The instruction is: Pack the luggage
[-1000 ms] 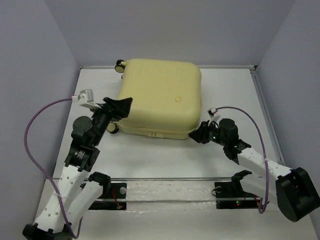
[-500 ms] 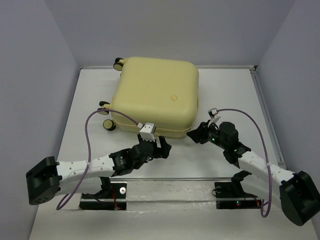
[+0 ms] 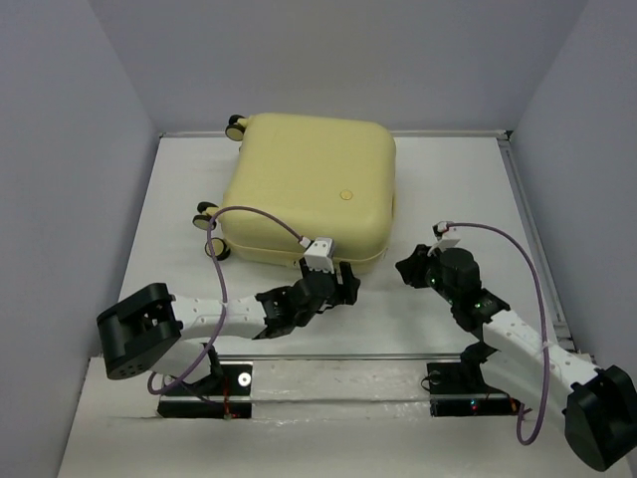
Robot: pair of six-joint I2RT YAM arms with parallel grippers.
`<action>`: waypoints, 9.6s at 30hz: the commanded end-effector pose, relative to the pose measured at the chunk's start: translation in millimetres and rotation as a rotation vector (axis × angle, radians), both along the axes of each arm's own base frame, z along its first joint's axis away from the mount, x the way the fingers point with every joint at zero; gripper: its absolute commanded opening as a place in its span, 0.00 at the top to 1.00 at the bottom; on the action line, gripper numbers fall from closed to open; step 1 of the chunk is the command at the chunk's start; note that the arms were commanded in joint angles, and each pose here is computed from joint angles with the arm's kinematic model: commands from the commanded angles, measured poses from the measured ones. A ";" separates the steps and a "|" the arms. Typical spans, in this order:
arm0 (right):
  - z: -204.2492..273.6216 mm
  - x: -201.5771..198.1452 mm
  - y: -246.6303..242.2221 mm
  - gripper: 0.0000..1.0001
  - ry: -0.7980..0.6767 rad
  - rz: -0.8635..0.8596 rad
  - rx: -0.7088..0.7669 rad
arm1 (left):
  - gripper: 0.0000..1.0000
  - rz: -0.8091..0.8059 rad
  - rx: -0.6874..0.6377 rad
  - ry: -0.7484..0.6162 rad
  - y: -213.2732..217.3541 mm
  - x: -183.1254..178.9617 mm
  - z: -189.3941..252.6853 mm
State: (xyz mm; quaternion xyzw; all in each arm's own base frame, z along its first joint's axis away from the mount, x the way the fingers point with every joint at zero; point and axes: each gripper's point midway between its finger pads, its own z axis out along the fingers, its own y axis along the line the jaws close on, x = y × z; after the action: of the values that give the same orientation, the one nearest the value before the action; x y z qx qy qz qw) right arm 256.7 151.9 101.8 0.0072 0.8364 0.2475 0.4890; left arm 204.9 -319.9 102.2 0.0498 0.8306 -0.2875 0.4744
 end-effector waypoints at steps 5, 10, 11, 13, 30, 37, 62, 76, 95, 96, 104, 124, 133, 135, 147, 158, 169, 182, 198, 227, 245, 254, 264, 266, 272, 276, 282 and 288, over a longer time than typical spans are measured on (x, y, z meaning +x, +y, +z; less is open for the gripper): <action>60.2 34.3 4.5 0.66 -0.275 0.098 -0.056 | 0.22 0.087 -0.103 -0.054 -25.3 23.5 24.4; 51.3 43.7 25.8 0.64 -0.261 0.224 -0.092 | 0.22 0.202 -0.127 -0.066 -9.0 33.2 22.8; 50.5 45.7 33.1 0.63 -0.267 0.264 -0.090 | 0.22 0.213 -0.133 -0.070 -6.8 34.0 24.8; 52.4 44.8 41.9 0.63 -0.287 0.315 -0.075 | 0.22 0.235 -0.134 -0.082 -3.6 37.1 27.6; 56.2 50.0 49.6 0.53 -0.372 0.359 -0.081 | 0.23 0.286 -0.182 -0.048 16.6 48.8 19.4; 58.1 43.9 30.2 0.43 -0.424 0.289 -0.075 | 0.25 0.266 -0.194 -0.037 11.4 46.6 17.2; 62.1 58.0 42.7 0.90 -0.491 0.322 -0.031 | 0.30 0.244 -0.183 -0.065 18.3 40.5 24.4; 36.3 -19.2 55.0 0.93 -0.274 0.357 0.064 | 0.32 0.248 -0.160 -0.117 -6.6 74.6 52.0; 20.3 -46.9 109.5 0.93 -0.125 0.419 0.122 | 0.34 0.240 -0.162 -0.109 -14.0 82.4 52.0; 21.1 -53.7 118.6 0.93 -0.127 0.456 0.146 | 0.34 0.237 -0.160 -0.109 -15.2 82.6 52.2; 15.8 -63.5 132.3 0.93 -0.136 0.394 0.150 | 0.35 0.202 -0.169 -0.128 -17.2 82.1 65.9; 37.4 12.5 33.7 0.44 -0.159 -0.028 -0.090 | 0.28 0.376 -0.203 -0.034 161.0 32.8 73.9; 55.7 29.9 61.5 0.46 -0.233 0.138 -0.161 | 0.31 0.241 -0.204 0.020 143.5 39.5 62.0; 54.2 33.8 63.3 0.46 -0.239 0.152 -0.176 | 0.35 0.219 -0.184 0.044 137.7 40.5 51.3; 42.9 54.8 66.9 0.70 -0.241 0.116 -0.206 | 0.37 0.073 -0.168 0.017 91.6 49.5 52.1; 39.7 28.0 75.7 0.93 -0.225 0.197 -0.084 | 0.37 0.034 -0.170 -0.015 58.8 78.7 57.5; 32.6 -9.7 115.0 0.93 -0.168 0.284 -0.072 | 0.37 0.004 -0.210 -0.012 22.9 102.4 69.7; 42.3 -5.7 140.7 0.93 -0.173 0.171 0.018 | 0.38 -0.021 -0.236 -0.001 11.1 97.1 72.9; 44.0 -9.0 139.6 0.93 -0.165 0.208 -0.040 | 0.01 0.415 -0.264 -0.013 246.2 128.5 142.5; 42.2 -17.3 132.7 0.93 -0.174 0.253 -0.087 | 0.01 0.557 -0.688 0.013 293.8 256.7 125.8; 78.8 -6.6 193.5 0.93 -0.200 0.378 -0.009 | 0.94 0.429 -0.661 -0.173 248.1 216.0 155.0; 75.7 -24.6 266.1 0.93 -0.198 0.489 0.006 | 0.94 0.297 -0.629 -0.226 202.2 139.4 165.1; 107.9 -18.1 184.1 0.93 -0.231 0.490 0.094 | 0.94 0.290 -0.603 -0.170 197.5 63.7 115.7; 106.4 -18.2 198.3 0.93 -0.202 0.539 0.093 | 0.94 0.283 -0.602 -0.144 190.2 57.9 103.0; 72.5 -106.6 287.5 0.93 -0.127 0.804 0.084 | 0.94 0.202 -0.570 -0.147 157.0 48.6 109.9; 73.2 -146.7 302.0 0.93 -0.127 0.880 0.142 | 0.94 0.144 -0.517 -0.163 139.9 48.6 122.7; 62.8 -130.5 252.1 0.93 -0.151 0.728 0.102 | 0.94 0.135 -0.501 -0.151 129.0 53.9 121.9; 54.5 -121.8 230.4 0.93 -0.131 0.698 0.136 | 0.94 0.134 -0.487 -0.163 118.7 52.2 124.5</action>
State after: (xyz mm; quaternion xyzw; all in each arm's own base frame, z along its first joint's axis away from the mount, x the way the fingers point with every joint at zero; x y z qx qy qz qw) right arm 166.2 358.3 115.9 -0.2437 0.7906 0.3479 0.4411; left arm 252.6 -192.4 207.0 -0.1299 0.7087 -0.4528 0.5251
